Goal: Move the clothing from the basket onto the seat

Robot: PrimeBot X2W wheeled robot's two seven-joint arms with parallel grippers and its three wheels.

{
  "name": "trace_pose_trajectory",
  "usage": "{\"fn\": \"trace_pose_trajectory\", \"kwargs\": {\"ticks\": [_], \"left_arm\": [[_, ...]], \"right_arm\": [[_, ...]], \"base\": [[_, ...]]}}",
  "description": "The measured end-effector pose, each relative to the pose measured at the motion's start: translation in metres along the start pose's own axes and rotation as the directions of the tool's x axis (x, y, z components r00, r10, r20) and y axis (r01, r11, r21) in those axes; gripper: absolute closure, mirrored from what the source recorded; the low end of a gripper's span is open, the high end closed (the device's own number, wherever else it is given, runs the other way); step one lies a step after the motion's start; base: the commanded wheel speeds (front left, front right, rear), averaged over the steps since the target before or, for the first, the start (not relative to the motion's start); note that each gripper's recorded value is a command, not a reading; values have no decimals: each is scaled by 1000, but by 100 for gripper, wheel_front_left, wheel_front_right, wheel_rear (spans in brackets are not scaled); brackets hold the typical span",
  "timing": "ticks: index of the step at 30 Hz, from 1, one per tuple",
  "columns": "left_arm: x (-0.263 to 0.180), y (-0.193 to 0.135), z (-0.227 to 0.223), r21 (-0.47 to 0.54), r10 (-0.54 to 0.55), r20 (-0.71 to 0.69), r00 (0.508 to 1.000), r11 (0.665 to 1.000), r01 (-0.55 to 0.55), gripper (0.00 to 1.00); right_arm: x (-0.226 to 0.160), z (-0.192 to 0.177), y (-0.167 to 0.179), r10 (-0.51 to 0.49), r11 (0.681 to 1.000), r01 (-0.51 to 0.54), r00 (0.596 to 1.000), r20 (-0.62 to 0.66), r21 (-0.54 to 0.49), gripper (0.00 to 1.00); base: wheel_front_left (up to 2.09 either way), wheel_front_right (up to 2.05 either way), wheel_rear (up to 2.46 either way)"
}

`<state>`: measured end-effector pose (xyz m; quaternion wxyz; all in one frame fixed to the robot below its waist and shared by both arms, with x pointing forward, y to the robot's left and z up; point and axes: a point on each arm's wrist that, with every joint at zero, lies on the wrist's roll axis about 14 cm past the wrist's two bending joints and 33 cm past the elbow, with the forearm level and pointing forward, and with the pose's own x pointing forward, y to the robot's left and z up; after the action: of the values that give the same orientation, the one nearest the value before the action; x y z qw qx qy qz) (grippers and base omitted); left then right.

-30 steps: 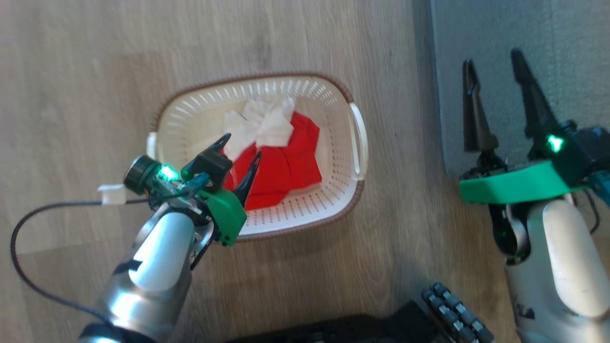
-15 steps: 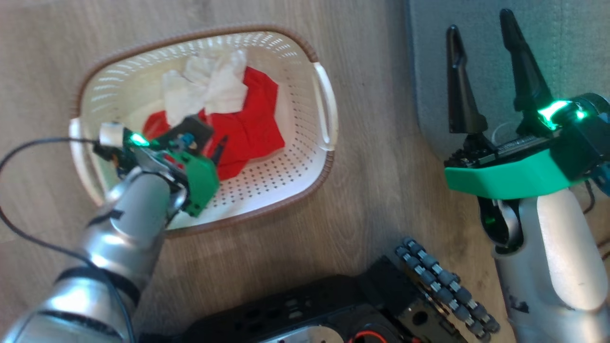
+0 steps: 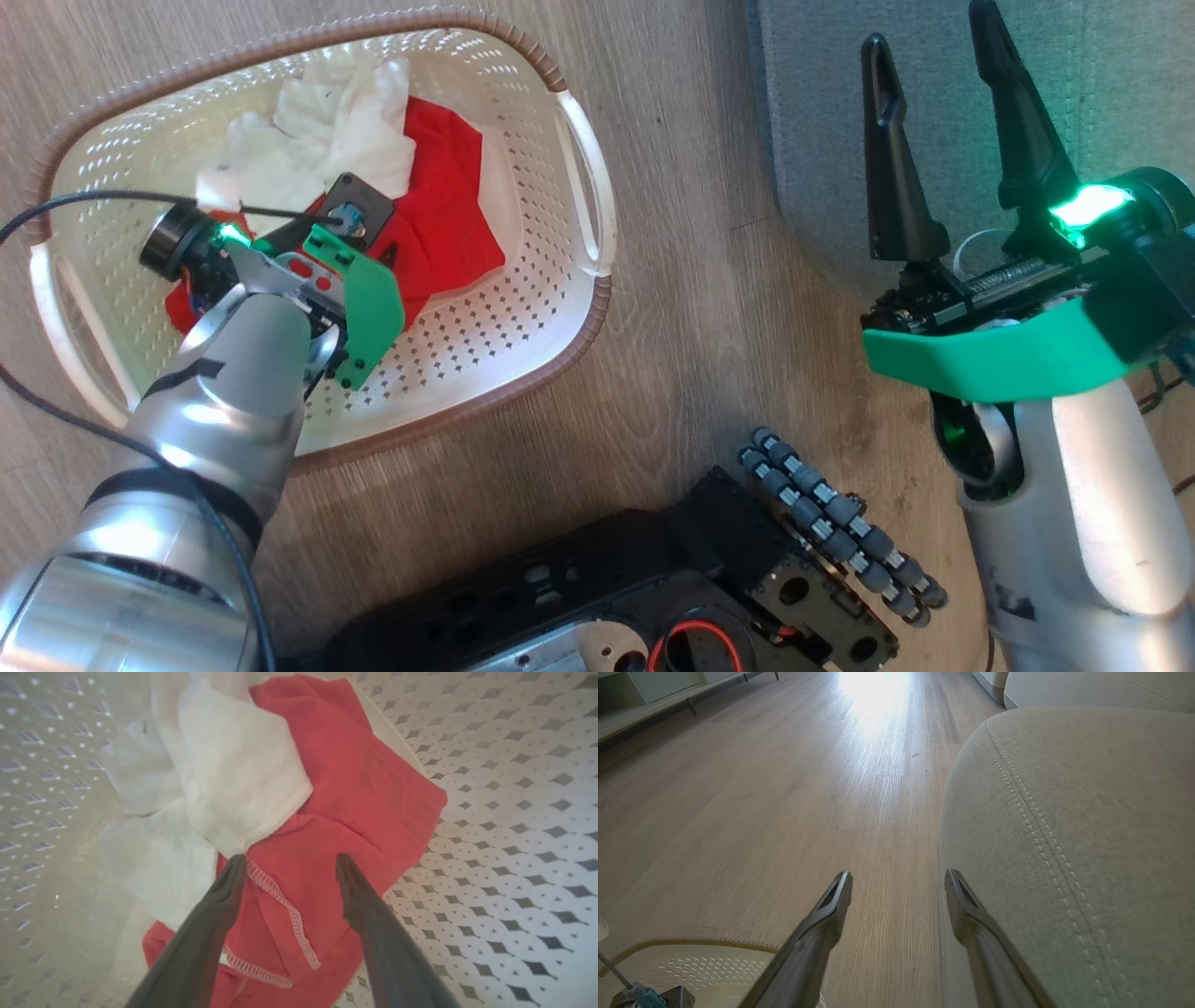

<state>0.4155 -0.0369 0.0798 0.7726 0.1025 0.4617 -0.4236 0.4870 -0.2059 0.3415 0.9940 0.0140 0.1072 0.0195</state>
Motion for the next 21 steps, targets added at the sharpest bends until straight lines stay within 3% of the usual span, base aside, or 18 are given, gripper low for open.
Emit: {"fn": "trace_pose_trajectory", "kwargs": {"ticks": [10, 21], "left_arm": [[6, 8, -19, 53, 59, -147, 987, 997, -52, 0], [8, 0, -35, 63, 42, -227, 973, 998, -28, 0]], "right_arm": [[-7, -6, 10, 24, 999, -25, 1000, -17, -32, 0], [-5, -3, 15, 40, 999, -40, 999, 1, -35, 0]], "base": [[0, 0, 0], [0, 0, 0]]}}
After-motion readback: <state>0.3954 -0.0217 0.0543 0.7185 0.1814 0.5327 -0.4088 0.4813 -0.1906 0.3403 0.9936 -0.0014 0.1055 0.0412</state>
